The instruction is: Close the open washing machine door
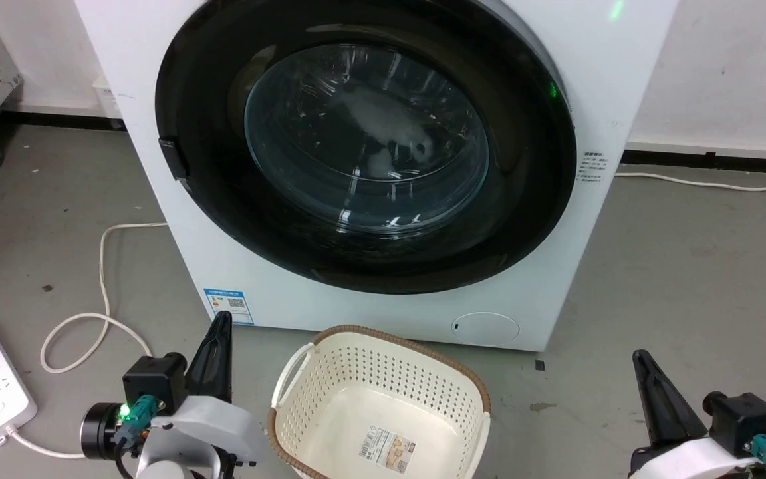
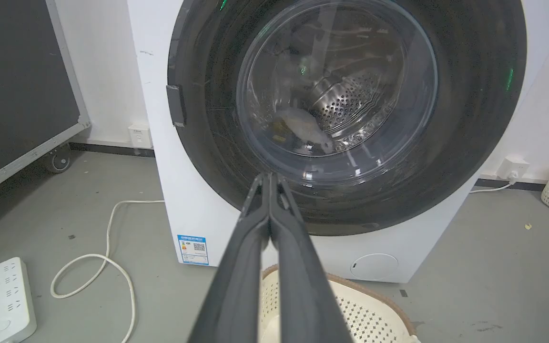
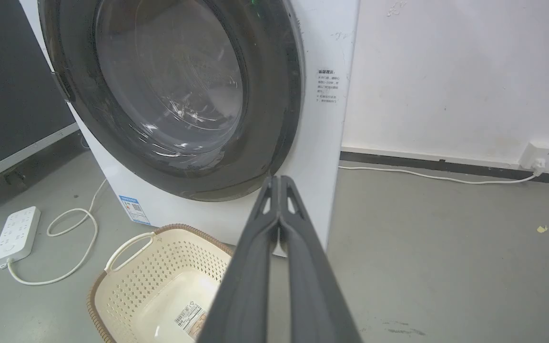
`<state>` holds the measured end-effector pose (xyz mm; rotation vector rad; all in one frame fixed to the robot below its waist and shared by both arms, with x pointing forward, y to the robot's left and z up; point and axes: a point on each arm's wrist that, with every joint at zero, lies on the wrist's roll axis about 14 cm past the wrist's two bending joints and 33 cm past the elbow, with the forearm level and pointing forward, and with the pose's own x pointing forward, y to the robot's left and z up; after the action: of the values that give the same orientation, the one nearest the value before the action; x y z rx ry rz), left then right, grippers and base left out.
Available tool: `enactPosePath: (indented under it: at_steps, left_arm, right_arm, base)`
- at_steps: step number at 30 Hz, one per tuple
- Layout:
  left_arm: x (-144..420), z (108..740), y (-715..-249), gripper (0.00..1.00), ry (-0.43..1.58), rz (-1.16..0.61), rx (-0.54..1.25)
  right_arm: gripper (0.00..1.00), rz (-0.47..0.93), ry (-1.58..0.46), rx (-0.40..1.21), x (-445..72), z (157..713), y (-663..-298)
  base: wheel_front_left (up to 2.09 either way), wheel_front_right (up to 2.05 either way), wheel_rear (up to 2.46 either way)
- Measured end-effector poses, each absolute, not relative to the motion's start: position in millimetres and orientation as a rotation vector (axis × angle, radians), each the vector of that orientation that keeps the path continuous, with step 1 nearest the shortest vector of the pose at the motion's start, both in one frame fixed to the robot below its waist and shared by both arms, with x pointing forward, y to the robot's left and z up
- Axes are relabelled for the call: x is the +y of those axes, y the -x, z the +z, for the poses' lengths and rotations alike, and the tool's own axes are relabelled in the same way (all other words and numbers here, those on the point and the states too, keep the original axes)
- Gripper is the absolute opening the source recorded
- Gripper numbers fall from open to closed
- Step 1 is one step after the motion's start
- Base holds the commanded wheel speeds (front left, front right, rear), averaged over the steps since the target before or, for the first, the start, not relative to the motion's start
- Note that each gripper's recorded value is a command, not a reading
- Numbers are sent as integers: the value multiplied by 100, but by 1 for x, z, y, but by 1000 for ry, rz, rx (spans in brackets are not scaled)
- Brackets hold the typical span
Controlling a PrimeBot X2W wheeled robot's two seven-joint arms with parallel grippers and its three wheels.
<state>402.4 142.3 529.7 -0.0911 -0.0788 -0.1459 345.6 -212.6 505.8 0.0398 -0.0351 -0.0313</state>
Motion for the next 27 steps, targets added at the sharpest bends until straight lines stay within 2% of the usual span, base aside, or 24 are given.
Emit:
enactPosePath:
  at_steps: [27]
  left_arm:
    - [149, 529, -395, 0, 59, -115, -61]
  right_arm:
    - [0, 11, -22, -21, -199, 510, -353]
  base:
    - [0, 0, 0]
